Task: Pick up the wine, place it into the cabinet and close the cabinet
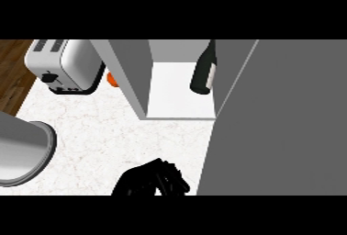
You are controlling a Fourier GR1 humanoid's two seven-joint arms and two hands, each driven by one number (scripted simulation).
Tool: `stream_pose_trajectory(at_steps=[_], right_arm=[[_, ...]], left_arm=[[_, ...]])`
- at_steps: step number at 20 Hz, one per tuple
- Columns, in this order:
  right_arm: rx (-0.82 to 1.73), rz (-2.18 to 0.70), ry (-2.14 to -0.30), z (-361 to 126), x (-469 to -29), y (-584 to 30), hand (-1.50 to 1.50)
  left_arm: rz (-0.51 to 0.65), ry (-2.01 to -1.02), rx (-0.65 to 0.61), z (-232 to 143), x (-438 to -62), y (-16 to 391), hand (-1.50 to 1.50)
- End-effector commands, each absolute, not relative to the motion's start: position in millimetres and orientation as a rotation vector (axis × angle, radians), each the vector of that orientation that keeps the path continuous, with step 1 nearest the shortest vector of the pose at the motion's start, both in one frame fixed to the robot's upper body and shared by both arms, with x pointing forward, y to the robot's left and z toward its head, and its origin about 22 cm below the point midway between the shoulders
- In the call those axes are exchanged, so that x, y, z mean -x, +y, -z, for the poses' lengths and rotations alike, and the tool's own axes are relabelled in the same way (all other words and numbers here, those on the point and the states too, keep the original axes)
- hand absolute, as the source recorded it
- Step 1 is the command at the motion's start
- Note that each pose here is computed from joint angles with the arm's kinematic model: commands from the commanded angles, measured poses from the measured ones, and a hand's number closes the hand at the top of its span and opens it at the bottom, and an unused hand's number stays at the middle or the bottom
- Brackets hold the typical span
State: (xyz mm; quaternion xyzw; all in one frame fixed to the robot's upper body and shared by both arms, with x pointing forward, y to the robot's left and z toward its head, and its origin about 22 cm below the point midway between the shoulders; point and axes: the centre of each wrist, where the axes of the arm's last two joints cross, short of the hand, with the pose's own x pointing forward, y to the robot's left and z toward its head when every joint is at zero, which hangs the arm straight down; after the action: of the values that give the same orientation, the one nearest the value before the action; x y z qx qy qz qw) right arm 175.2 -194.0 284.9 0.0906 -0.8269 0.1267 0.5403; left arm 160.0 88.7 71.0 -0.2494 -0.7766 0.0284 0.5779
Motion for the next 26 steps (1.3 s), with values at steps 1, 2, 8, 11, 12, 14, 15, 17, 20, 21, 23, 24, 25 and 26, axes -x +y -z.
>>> stream_pose_trajectory(at_steps=[1, 2, 8, 11, 12, 14, 15, 17, 20, 21, 23, 24, 25, 26], right_arm=[[-0.322, -0.473, -1.930, -289.3, -165.8, -185.0, 1.50], [-0.324, -0.534, -1.945, -278.1, -149.3, -185.9, 1.50], [-0.533, -0.589, -1.853, -282.6, -158.2, -159.6, 1.50], [-0.603, -0.643, -1.818, -276.3, -147.8, -144.2, 1.50], [-0.615, -0.655, -1.813, -275.6, -152.6, -139.4, 1.50], [-0.628, -0.648, -1.781, -274.6, -141.0, -128.3, 1.50], [-0.649, -0.663, -1.793, -272.4, -137.3, -123.6, 1.50], [-0.641, -0.689, -1.771, -269.2, -135.6, -111.4, 1.50], [-0.586, -0.803, -1.761, -279.6, -149.0, -71.9, 1.50], [-0.591, -0.800, -1.797, -280.3, -149.9, -60.5, 1.50], [-0.579, -0.778, -1.777, -274.1, -163.7, -40.0, 1.50], [-0.566, -0.778, -1.787, -279.0, -167.1, -31.6, 1.50], [-0.524, -0.786, -1.814, -269.9, -175.3, -21.2, 1.50], [-0.510, -0.770, -1.833, -281.9, -169.8, -15.1, 1.50]], left_arm=[[-0.052, -1.816, 0.607, -72.0, -143.2, 118.3, 1.50], [-0.037, -1.818, 0.604, -71.7, -136.4, 121.7, 1.50], [0.003, -1.805, 0.640, -82.9, -127.1, 169.7, 1.50], [-0.019, -1.840, 0.641, -87.7, -126.8, 193.8, 1.50], [-0.015, -1.875, 0.637, -84.6, -133.7, 203.2, 1.50], [-0.068, -1.876, 0.615, -78.5, -127.3, 219.2, 1.50], [-0.035, -1.863, 0.606, -82.3, -131.9, 237.3, 1.50], [-0.060, -1.895, 0.577, -90.7, -131.6, 255.4, 1.50], [-0.072, -1.914, 0.539, -84.3, -139.0, 285.4, 1.50], [-0.052, -1.908, 0.553, -106.5, -145.6, 287.3, 1.50], [-0.069, -1.910, 0.571, -103.7, -145.1, 304.4, 1.50], [-0.041, -1.894, 0.600, -102.6, -140.6, 306.6, 1.50], [-0.025, -1.883, 0.581, -106.4, -138.9, 313.1, 1.50], [-0.019, -1.904, 0.582, -106.6, -144.0, 329.4, 1.50]])
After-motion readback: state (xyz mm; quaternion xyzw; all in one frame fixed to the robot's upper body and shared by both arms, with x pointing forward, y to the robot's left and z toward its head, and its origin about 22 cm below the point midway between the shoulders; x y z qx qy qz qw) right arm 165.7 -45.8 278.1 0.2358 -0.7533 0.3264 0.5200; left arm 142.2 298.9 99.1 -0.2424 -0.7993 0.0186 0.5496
